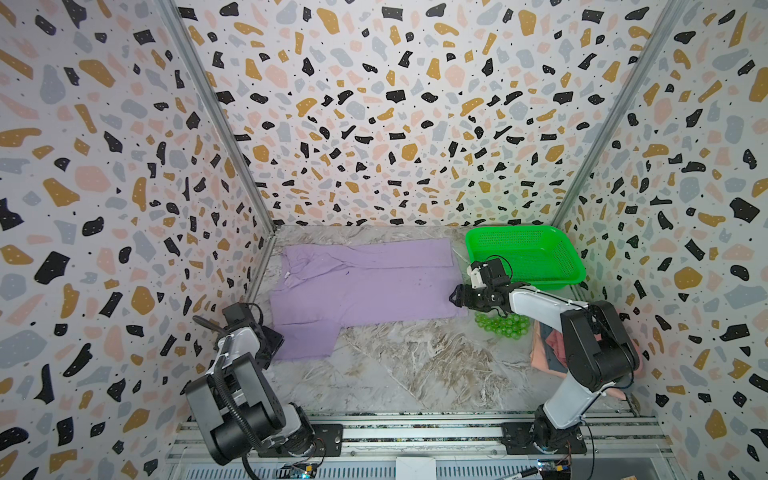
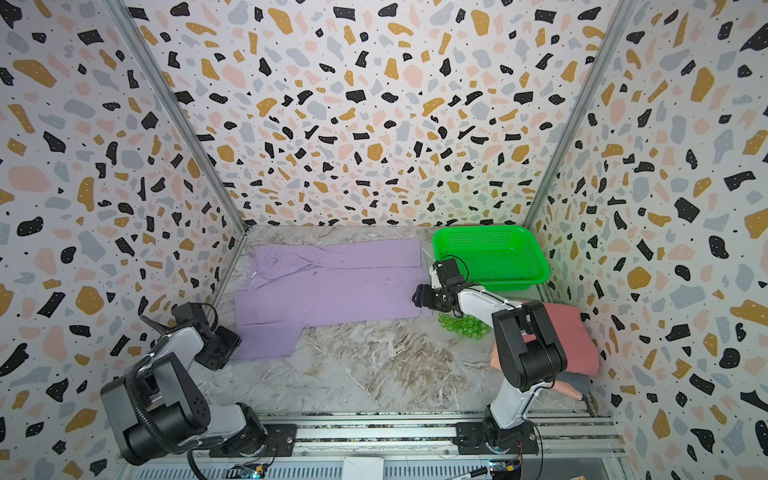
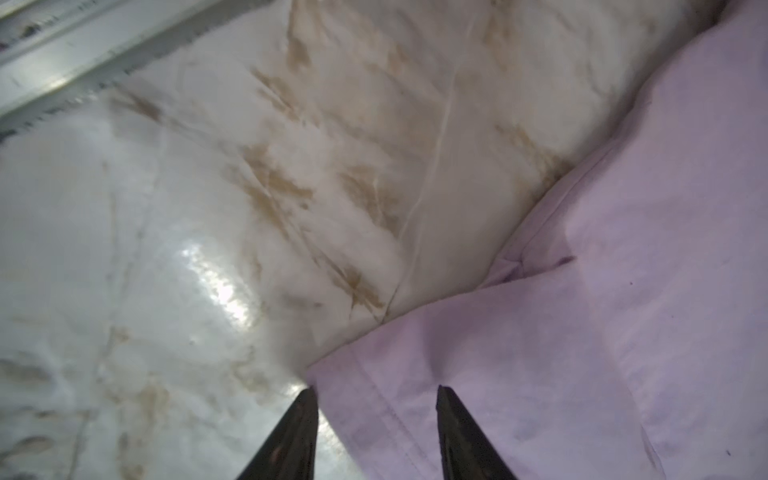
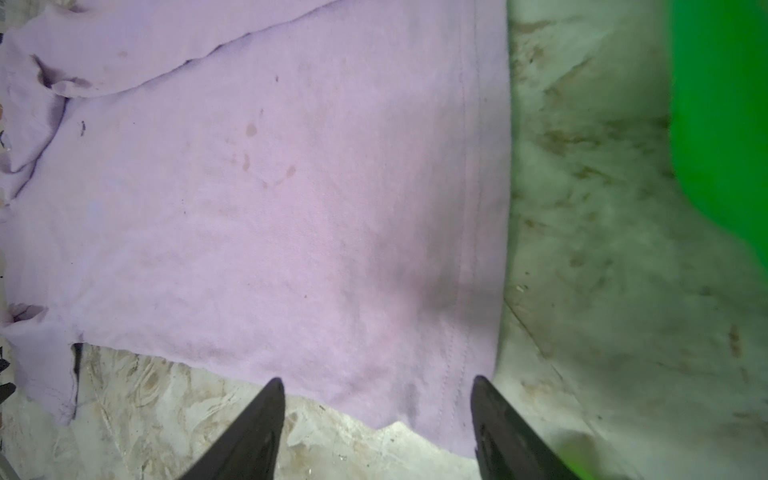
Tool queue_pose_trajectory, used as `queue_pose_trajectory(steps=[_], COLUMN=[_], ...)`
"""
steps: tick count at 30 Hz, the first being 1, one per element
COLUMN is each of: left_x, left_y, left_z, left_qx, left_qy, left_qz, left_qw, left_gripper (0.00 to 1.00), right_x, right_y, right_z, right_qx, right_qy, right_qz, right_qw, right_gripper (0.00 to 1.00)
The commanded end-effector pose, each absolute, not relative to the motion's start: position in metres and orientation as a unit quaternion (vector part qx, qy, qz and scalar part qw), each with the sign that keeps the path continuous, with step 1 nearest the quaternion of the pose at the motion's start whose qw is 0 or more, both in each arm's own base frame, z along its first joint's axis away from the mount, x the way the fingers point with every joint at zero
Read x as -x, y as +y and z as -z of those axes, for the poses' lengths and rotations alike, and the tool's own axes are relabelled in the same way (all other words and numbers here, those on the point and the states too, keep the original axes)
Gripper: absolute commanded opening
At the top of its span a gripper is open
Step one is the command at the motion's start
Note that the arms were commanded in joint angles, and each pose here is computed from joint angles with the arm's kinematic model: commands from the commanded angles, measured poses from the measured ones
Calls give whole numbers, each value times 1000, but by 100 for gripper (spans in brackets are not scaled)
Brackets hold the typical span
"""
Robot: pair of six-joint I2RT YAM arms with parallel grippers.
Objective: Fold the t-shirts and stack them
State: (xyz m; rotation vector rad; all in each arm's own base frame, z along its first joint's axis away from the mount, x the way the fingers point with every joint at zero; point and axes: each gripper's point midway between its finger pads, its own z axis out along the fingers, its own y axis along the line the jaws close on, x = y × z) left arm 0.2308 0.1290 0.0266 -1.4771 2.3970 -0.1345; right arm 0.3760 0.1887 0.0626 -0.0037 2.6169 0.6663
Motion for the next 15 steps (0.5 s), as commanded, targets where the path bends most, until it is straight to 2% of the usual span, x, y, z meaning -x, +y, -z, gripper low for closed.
queue_pose_trajectory(steps=[1,6,9,11,15], left_x=[-233,-226,-224,-224,-230], left_y=[130,124,122,120,116], left_z=[-24,-1,8,12,13], left_qx=[524,529,526,522,508], left_qy=[832,835,838,842,849], left_qz=[52,57,59,64,80], left_qw=[174,142,129,123,121], left_gripper=[48,47,44,37,13], right_x=[-383,-385,-382,-379,-378], right_y=[191,188,185,184,179], right_z=[-73,-70,-66,-63,-50], right_qx=[-12,-44,-55,-61,-78], right_qy=[943,945,948,951,959], right_qz=[-249,-242,-229,-219,-181], right_qw=[220,214,213,211,205], right_gripper=[71,74,77,77,77])
